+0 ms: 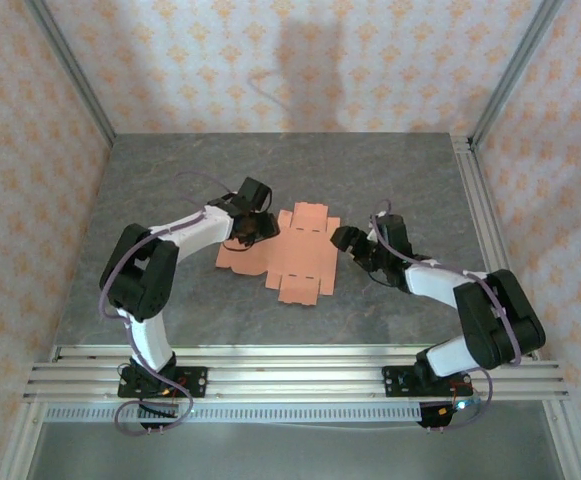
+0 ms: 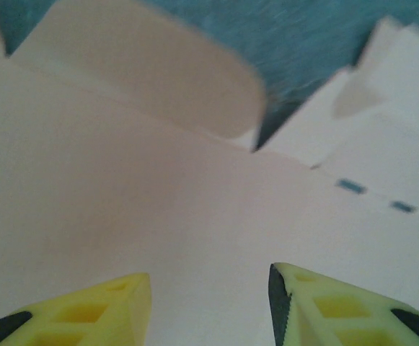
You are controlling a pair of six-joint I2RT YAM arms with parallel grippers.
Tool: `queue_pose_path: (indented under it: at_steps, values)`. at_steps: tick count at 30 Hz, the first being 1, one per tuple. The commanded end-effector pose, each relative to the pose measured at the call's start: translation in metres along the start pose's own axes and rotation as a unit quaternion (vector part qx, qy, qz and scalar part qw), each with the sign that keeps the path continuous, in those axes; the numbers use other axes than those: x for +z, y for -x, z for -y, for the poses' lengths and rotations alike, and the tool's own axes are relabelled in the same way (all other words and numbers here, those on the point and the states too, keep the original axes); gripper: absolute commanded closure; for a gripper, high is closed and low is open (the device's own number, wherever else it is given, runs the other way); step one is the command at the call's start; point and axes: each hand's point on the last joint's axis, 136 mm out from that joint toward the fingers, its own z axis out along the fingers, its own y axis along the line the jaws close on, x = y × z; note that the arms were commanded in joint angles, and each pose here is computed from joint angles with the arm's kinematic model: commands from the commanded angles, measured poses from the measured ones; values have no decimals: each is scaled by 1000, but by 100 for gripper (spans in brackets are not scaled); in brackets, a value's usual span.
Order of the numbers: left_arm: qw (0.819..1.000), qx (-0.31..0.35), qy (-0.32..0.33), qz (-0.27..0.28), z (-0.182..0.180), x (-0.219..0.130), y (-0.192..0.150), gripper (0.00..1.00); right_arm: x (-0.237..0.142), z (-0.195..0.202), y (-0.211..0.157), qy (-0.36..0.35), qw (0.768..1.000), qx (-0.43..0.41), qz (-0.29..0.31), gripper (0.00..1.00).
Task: Fold the paper box
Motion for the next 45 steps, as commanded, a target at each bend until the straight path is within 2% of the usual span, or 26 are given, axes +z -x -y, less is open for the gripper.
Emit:
queue_pose_path:
  at_steps: [1, 8, 13, 15, 18, 22, 25, 30, 34, 38, 42, 45]
  values:
    - [999, 10, 42, -28, -29, 7, -20, 53, 3, -4, 0, 17, 1000, 12, 14, 22]
    - [995, -49, 73, -47, -67, 23, -51, 53, 13, -3, -13, 31, 999, 17, -4, 26]
    - [992, -89, 71, -53, -82, 26, -70, 52, 25, -4, -18, 45, 999, 18, -17, 31]
    - [991, -94, 77, -52, -87, 25, -73, 52, 30, -4, -20, 53, 998, 19, -23, 37]
    - [990, -107, 79, -42, -90, 20, -73, 52, 36, -5, -22, 71, 997, 32, -25, 52]
    - [988, -126, 80, -38, -95, 18, -77, 51, 38, -8, -22, 99, 993, 58, -12, 68]
    - [988, -131, 76, -39, -95, 19, -79, 51, 40, -4, -25, 94, 994, 59, -11, 75]
    - [989, -129, 62, -24, -89, 10, -74, 48, 36, 2, -25, 62, 997, 35, -9, 100]
    - [994, -97, 54, 4, -76, -13, -60, 35, 31, 4, -28, 27, 999, -21, -29, 100]
    - [997, -51, 56, 32, -63, -43, -42, 21, 23, 15, -33, -55, 988, -108, -92, 100]
    - [997, -32, 61, 39, -61, -54, -36, 19, 8, 29, -30, -146, 957, -198, -150, 100]
    - [998, -30, 40, 30, -52, -50, -38, 20, -2, 33, -22, -185, 935, -248, -171, 100]
